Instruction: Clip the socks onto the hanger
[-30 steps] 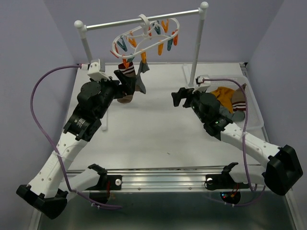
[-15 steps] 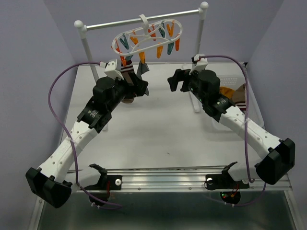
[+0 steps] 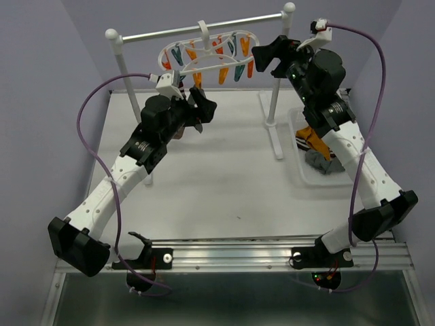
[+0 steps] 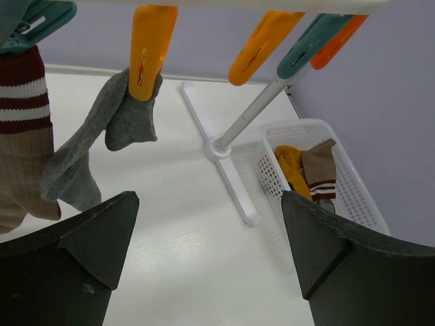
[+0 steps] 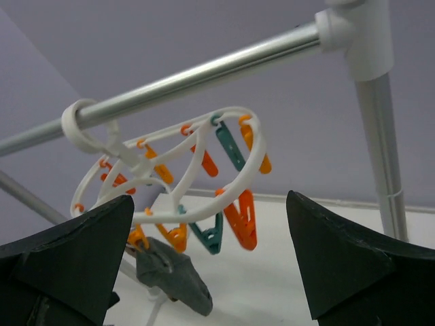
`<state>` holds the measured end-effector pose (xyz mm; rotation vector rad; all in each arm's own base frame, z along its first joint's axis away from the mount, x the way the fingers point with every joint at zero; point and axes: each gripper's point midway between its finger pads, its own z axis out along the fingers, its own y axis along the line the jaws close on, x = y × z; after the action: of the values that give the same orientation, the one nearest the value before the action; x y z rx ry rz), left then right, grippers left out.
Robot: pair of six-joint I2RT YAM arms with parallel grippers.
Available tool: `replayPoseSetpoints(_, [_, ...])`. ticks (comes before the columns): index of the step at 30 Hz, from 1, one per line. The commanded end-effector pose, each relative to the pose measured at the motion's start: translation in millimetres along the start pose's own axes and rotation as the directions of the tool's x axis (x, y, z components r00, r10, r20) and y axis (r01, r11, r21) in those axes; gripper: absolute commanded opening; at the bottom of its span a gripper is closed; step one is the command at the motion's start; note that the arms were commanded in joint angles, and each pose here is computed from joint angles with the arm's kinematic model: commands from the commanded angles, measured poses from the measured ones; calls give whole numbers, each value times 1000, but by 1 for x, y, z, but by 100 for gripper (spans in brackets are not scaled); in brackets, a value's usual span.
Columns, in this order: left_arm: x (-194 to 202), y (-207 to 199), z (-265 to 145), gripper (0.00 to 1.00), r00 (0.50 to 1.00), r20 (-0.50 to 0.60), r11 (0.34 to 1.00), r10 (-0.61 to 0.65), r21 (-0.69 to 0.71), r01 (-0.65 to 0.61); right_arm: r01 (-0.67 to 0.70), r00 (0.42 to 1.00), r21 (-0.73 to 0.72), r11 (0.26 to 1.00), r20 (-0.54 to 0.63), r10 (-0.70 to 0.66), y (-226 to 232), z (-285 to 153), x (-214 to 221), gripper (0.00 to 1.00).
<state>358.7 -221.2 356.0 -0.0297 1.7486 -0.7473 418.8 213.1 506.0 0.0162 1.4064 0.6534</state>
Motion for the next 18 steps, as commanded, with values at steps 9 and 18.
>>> replayPoseSetpoints(9, [-49, -7, -6, 99, 985, 150, 996, 88, -25, -86, -178, 982, -58, 982, -74, 174, 5, 42, 12, 87])
replayPoseSetpoints(18, [-45, -2, -15, 99, 983, 157, 996, 93, -29, -89, -288, 958, -72, 955, -20, 287, 7, 49, 9, 80])
